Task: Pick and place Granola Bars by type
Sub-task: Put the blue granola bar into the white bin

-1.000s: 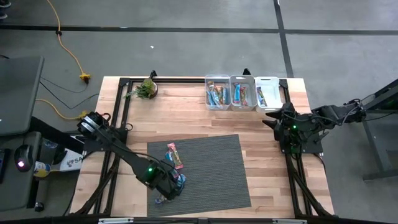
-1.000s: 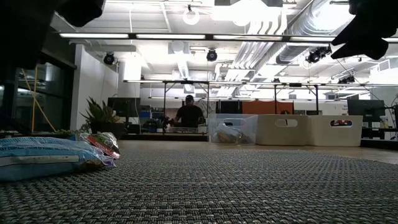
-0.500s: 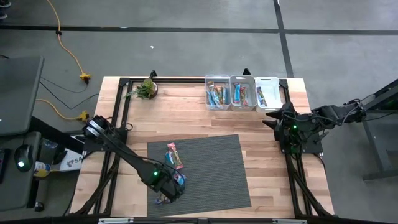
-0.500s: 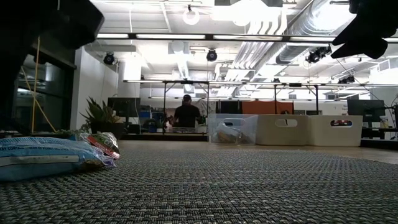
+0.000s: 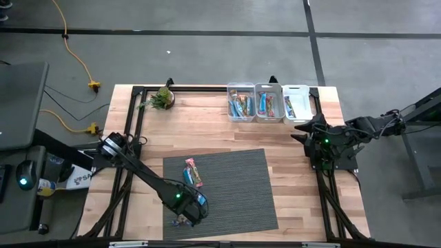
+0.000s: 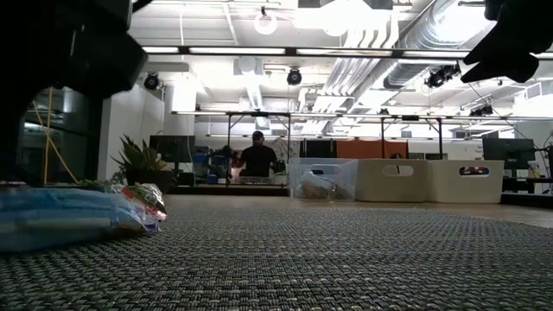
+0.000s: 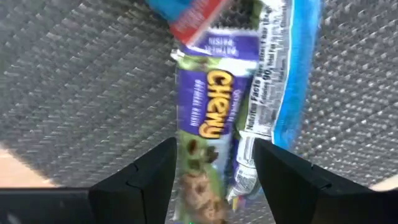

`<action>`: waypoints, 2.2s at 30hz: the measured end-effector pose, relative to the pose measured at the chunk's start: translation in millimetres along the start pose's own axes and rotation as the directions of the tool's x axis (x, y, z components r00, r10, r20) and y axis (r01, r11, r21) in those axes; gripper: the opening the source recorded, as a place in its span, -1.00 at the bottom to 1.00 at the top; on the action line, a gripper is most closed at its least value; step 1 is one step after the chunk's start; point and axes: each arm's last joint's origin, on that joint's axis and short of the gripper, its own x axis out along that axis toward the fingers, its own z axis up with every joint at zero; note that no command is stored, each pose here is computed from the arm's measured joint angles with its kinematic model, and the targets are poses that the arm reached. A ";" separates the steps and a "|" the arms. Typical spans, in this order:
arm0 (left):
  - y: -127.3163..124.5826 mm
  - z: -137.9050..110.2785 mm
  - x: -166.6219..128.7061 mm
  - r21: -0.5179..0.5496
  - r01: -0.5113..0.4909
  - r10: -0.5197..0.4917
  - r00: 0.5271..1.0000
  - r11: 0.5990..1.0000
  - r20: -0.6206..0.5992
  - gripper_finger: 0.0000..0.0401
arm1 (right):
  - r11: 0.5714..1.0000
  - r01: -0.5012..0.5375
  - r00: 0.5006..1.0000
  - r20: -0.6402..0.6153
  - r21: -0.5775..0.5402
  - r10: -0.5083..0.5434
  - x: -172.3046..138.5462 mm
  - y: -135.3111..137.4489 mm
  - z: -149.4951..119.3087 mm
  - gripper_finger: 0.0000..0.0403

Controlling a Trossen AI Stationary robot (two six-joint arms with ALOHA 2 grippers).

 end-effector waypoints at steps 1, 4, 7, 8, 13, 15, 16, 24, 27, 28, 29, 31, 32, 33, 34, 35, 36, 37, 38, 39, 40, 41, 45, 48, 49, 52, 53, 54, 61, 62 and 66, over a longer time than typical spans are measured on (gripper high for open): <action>0.6 0.0 1.7 0.000 -0.009 0.009 1.000 1.000 -0.002 0.04 | 1.000 0.002 1.000 0.002 0.000 -0.002 0.0 0.0 0.1 0.04; -1.1 -0.5 8.0 0.000 -0.012 0.012 1.000 1.000 -0.022 0.04 | 1.000 0.002 1.000 0.001 -0.004 -0.002 0.0 0.0 0.1 0.04; -2.0 -0.7 12.7 0.011 -0.018 0.019 0.999 1.000 -0.039 0.04 | 1.000 0.002 1.000 0.002 -0.004 -0.002 0.0 0.0 0.1 0.04; -2.6 -0.8 14.7 0.011 -0.020 0.020 0.999 1.000 -0.046 0.04 | 1.000 0.002 1.000 0.001 -0.007 -0.002 0.0 0.0 0.1 0.04; -3.2 -0.8 16.1 0.015 -0.020 0.020 0.999 1.000 -0.050 0.04 | 1.000 0.002 1.000 0.001 -0.012 -0.002 0.1 0.1 0.0 0.04; -2.9 -0.8 16.2 0.016 -0.022 0.023 0.998 1.000 -0.052 0.04 | 1.000 0.001 1.000 0.001 -0.016 -0.001 0.0 0.0 0.1 0.04; -2.6 -0.9 16.3 0.017 -0.026 0.026 0.998 1.000 -0.053 0.03 | 1.000 0.001 1.000 0.001 -0.017 -0.001 0.1 0.1 0.0 0.04; -2.9 -1.2 16.7 0.026 -0.022 0.024 0.998 0.999 -0.060 -0.29 | 1.000 0.001 1.000 0.001 -0.019 -0.001 0.1 0.1 0.1 0.04; -2.9 -1.3 16.7 0.026 -0.023 0.024 0.998 0.999 -0.060 -0.45 | 1.000 0.001 1.000 0.001 -0.019 -0.001 0.1 0.1 0.1 0.04; -2.8 -1.3 16.7 0.026 -0.023 0.025 0.998 0.999 -0.060 -0.50 | 1.000 0.001 1.000 0.001 -0.019 -0.001 0.1 0.1 0.1 0.04; -2.8 -1.3 16.7 0.026 -0.024 0.025 0.998 0.999 -0.060 -0.55 | 1.000 0.001 1.000 0.001 -0.019 -0.001 0.1 0.1 0.1 0.04; -2.5 -1.3 16.7 0.027 -0.027 0.028 0.998 0.999 -0.060 -0.63 | 1.000 0.001 1.000 0.001 -0.019 -0.001 0.1 0.1 0.1 0.04; -2.3 -1.3 16.7 0.027 -0.028 0.030 0.998 0.999 -0.061 -0.66 | 1.000 0.001 1.000 0.001 -0.019 -0.001 0.1 0.1 0.1 0.04; -2.1 -1.3 16.8 0.027 -0.030 0.031 0.998 0.999 -0.063 -0.70 | 1.000 0.001 1.000 0.001 -0.019 -0.001 0.1 0.1 0.1 0.04; -2.0 -1.4 16.6 0.027 -0.030 0.032 0.997 0.999 -0.067 -0.72 | 1.000 0.001 1.000 0.001 -0.019 -0.001 0.1 0.1 0.0 0.04; -1.8 -1.5 15.9 0.028 -0.030 0.031 0.997 0.999 -0.072 -0.74 | 1.000 0.001 1.000 0.001 -0.019 -0.001 0.1 0.1 0.1 0.04; -1.7 -1.5 15.4 0.028 -0.029 0.031 0.997 0.999 -0.075 -0.75 | 1.000 0.001 1.000 0.001 -0.019 -0.001 0.1 0.1 0.1 0.04; -1.6 -1.6 15.4 0.028 -0.030 0.032 0.996 0.999 -0.077 -0.76 | 1.000 0.001 1.000 0.001 -0.019 -0.001 0.1 0.1 0.1 0.04; -1.5 -1.8 15.0 0.027 -0.032 0.034 0.996 0.999 -0.077 -0.76 | 1.000 0.001 1.000 0.001 -0.019 -0.001 0.1 0.1 0.1 0.04; -1.0 -1.9 12.7 0.026 -0.040 0.042 0.996 0.999 -0.077 -0.76 | 1.000 0.001 1.000 0.001 -0.019 -0.001 0.1 0.1 0.1 0.04; 0.2 -2.1 10.2 0.027 -0.055 0.057 0.996 0.998 -0.074 -0.77 | 1.000 0.001 1.000 0.001 -0.019 -0.001 0.1 0.1 0.0 0.04; 0.9 -2.2 8.0 0.027 -0.071 0.072 0.995 0.997 -0.072 -0.77 | 1.000 0.001 1.000 0.001 -0.019 -0.001 0.1 0.1 0.1 0.04; 0.9 -2.3 -6.8 0.025 -0.108 0.109 0.993 0.994 -0.040 -0.77 | 1.000 0.001 1.000 0.001 -0.022 -0.001 0.1 0.1 0.1 0.04; -0.6 -2.1 -14.3 0.025 -0.127 0.127 0.992 0.992 -0.011 -0.77 | 1.000 0.002 1.000 0.001 -0.027 -0.002 0.1 0.1 0.0 0.04; 0.4 -1.7 -16.8 0.024 -0.147 0.147 0.989 0.989 0.000 -0.77 | 1.000 0.002 1.000 0.001 -0.028 -0.002 0.1 0.1 0.1 0.04; -1.4 -1.8 -23.0 0.023 -0.151 0.151 0.988 0.988 0.020 -0.77 | 0.999 0.003 1.000 0.001 -0.032 -0.003 0.1 0.1 0.1 0.04; -0.8 -1.7 -24.8 0.019 -0.163 0.163 0.986 0.986 0.026 -0.77 | 0.999 0.003 1.000 0.002 -0.037 -0.003 0.1 0.1 0.1 0.04; 0.8 -1.4 -26.1 0.012 -0.183 0.182 0.983 0.983 0.032 -0.77 | 0.999 0.003 1.000 0.001 -0.038 -0.003 0.1 0.1 0.1 0.04; 0.1 -1.4 -27.0 0.017 -0.179 0.178 0.983 0.984 0.039 -0.77 | 0.999 0.005 1.000 0.003 -0.038 -0.005 0.1 0.0 0.1 0.04; 0.1 -1.2 -27.0 0.016 -0.178 0.177 0.983 0.984 0.045 -0.77 | 0.999 0.005 1.000 0.003 -0.040 -0.005 0.1 0.0 0.1 0.04; -0.1 -0.5 -27.0 0.020 -0.175 0.173 0.982 0.984 0.069 -0.77 | 0.999 0.005 1.000 0.003 -0.042 -0.005 0.1 0.0 0.1 0.04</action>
